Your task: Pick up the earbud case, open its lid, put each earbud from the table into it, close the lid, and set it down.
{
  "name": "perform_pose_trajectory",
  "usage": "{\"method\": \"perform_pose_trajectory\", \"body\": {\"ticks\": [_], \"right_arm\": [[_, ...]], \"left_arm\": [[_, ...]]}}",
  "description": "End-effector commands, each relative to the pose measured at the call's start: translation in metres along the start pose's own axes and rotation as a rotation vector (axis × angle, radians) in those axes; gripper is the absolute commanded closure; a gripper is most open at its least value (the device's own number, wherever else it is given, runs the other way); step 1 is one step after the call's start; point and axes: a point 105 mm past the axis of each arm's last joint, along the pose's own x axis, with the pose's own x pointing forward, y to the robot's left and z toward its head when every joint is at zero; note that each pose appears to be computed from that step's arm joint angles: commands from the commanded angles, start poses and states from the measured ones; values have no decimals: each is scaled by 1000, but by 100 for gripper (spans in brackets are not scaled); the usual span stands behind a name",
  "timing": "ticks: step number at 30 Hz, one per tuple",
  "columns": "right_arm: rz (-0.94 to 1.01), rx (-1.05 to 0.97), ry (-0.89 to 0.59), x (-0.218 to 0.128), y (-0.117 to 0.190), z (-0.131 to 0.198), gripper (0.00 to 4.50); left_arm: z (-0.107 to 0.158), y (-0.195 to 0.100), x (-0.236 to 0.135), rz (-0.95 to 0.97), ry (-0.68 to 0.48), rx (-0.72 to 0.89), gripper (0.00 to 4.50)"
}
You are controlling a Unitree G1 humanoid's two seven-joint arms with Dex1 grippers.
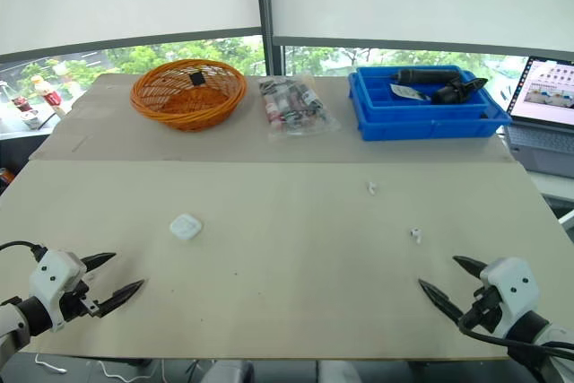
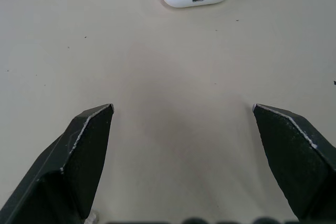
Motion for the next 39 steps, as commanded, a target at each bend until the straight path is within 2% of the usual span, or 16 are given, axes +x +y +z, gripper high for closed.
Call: {"method": "perform_pose_trajectory", "body": {"ticks": [1, 14, 18, 26, 30, 39], "right_arm": [[-21, -26, -27, -1, -4, 9, 5], [-22, -1, -59, 3, -7, 12, 5], [-10, 14, -56, 1, -5, 11, 5], [17, 10, -33, 5, 2, 7, 5], [76, 8, -92, 18, 14, 27, 5], [316, -101, -186, 42, 56, 83, 5]], "left_arm": [[9, 6, -1, 13, -50, 24, 0], [17, -2, 0, -131, -116, -66, 0], [24, 1, 0, -123, -157, -83, 0], [27, -1, 9, -117, -164, -120, 0], [30, 0, 30, -86, -131, -116, 0], [44, -2, 70, -106, -136, -146, 0]]}}
